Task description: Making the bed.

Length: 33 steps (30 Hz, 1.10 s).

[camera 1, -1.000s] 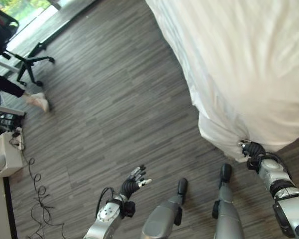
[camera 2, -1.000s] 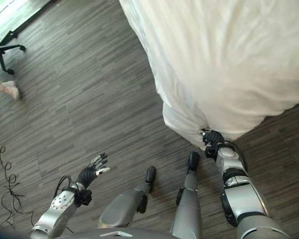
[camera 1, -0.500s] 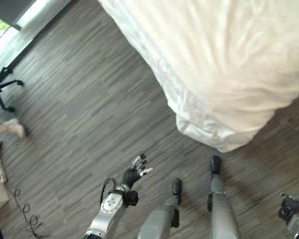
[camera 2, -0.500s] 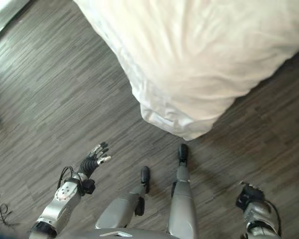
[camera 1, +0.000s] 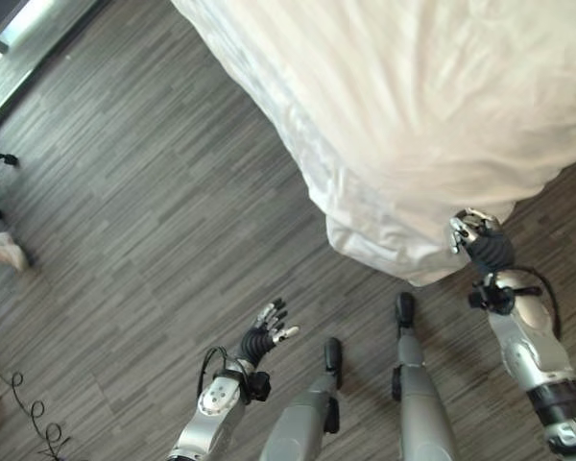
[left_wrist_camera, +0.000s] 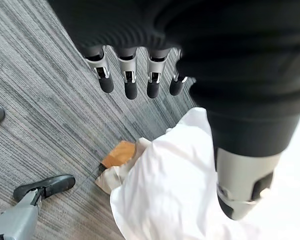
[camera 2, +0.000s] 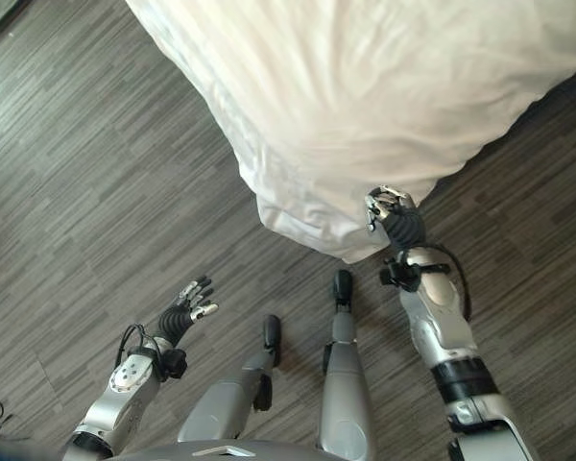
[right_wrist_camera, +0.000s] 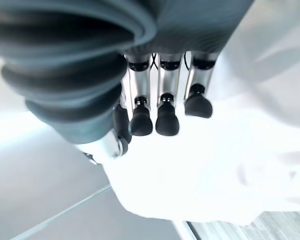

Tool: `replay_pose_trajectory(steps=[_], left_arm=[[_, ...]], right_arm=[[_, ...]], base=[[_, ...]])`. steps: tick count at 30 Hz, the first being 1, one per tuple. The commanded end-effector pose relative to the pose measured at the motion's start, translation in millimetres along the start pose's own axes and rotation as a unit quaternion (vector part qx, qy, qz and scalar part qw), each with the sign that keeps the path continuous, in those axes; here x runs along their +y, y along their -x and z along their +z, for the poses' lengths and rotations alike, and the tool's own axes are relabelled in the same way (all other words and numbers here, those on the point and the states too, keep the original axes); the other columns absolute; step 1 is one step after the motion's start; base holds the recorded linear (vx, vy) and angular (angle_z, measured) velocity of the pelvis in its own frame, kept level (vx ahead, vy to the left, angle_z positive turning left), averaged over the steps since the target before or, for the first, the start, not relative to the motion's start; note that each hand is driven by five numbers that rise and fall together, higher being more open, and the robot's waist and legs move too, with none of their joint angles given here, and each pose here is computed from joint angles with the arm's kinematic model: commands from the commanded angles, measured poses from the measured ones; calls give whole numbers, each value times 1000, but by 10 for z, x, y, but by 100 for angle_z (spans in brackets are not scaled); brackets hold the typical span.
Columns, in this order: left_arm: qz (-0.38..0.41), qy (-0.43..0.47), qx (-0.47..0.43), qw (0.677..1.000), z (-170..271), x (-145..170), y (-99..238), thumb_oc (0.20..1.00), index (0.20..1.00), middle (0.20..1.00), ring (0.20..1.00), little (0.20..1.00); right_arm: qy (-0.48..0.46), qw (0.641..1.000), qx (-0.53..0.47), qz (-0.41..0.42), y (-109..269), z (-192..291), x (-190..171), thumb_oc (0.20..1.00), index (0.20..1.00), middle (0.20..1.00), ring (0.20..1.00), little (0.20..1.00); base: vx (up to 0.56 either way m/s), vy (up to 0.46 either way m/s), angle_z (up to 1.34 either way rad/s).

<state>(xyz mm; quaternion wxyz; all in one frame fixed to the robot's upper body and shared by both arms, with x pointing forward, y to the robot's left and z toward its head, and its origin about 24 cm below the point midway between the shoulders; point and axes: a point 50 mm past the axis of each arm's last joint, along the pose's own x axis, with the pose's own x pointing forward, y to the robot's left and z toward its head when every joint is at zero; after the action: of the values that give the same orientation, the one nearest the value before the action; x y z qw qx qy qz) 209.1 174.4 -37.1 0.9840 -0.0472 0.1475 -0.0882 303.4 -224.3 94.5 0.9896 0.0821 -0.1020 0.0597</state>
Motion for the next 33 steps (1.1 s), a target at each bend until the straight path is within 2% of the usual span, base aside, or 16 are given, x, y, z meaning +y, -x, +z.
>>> replay_pose_trajectory(steps=[1, 8, 13, 15, 16, 17, 19, 21, 24, 26, 28, 29, 30, 31, 32, 33], left_arm=[[-19, -22, -29, 999, 116, 15, 1, 1000, 1000, 1000, 1000, 1000], [-28, -22, -26, 999, 94, -50, -30, 1000, 1000, 1000, 1000, 1000], [-31, -20, -27, 999, 113, -64, -59, 1000, 1000, 1000, 1000, 1000], [-30, -18, -25, 999, 112, -78, -85, 1000, 1000, 1000, 1000, 1000], [-30, -19, -25, 999, 113, -77, -86, 1000, 1000, 1000, 1000, 1000], [-30, -20, -24, 999, 116, -82, -101, 1000, 1000, 1000, 1000, 1000], [-29, -18, -26, 999, 127, -88, -113, 1000, 1000, 1000, 1000, 1000], [-27, -16, -26, 999, 128, -84, -117, 1000, 1000, 1000, 1000, 1000], [-25, -15, -24, 999, 131, -85, -131, 1000, 1000, 1000, 1000, 1000], [-29, -18, -28, 999, 155, -84, -138, 1000, 1000, 1000, 1000, 1000], [-25, -18, -38, 999, 203, -42, -128, 1000, 1000, 1000, 1000, 1000], [-25, -18, -37, 999, 200, -43, -125, 1000, 1000, 1000, 1000, 1000], [-15, -18, -34, 999, 182, 4, -103, 1000, 1000, 1000, 1000, 1000], [-8, -20, -31, 999, 172, 33, -97, 1000, 1000, 1000, 1000, 1000], [0, -22, -31, 999, 171, 66, -94, 1000, 1000, 1000, 1000, 1000], [23, -23, -31, 999, 171, 150, -80, 1000, 1000, 1000, 1000, 1000]], right_arm=[[35, 997, -30, 54, -187, 201, 160, 200, 200, 200, 200, 200], [56, 994, -11, 94, -348, 160, 367, 200, 200, 200, 200, 200], [47, 998, 31, 7, -430, -16, 120, 200, 200, 200, 200, 200], [40, 992, 103, -63, -349, -310, -114, 200, 200, 200, 200, 200], [40, 992, 102, -63, -352, -309, -114, 200, 200, 200, 200, 200], [46, 979, 164, -117, -211, -544, -313, 200, 200, 200, 200, 200], [11, 960, 210, -183, -25, -746, -507, 200, 200, 200, 200, 200], [-21, 951, 224, -214, 78, -837, -573, 200, 200, 200, 200, 200], [-78, 911, 275, -297, 466, -1108, -741, 200, 200, 200, 200, 200], [-37, 886, 340, -315, 780, -1263, -834, 200, 200, 200, 200, 200], [-11, 845, 400, -354, 1333, -1391, -1008, 200, 200, 200, 200, 200], [-11, 845, 401, -354, 1340, -1393, -1008, 200, 200, 200, 200, 200], [-9, 827, 404, -390, 1579, -1402, -1088, 200, 200, 200, 200, 200], [-11, 818, 394, -419, 1684, -1381, -1141, 329, 329, 329, 329, 329], [-6, 815, 387, -431, 1745, -1373, -1156, 1000, 1000, 1000, 1000, 1000], [24, 833, 368, -414, 1782, -1352, -1103, 1000, 1000, 1000, 1000, 1000]], base=[[0, 0, 0], [0, -5, 1], [6, -25, 5], [9, -16, 10], [24, -8, 5], [18, -8, 6], [28, -7, 6], [0, 0, 0], [0, 0, 0], [0, 0, 0], [11, 1, 2], [55, 1, 7], [80, 3, 4], [84, 7, 2], [118, 1, 2], [76, -3, 0]])
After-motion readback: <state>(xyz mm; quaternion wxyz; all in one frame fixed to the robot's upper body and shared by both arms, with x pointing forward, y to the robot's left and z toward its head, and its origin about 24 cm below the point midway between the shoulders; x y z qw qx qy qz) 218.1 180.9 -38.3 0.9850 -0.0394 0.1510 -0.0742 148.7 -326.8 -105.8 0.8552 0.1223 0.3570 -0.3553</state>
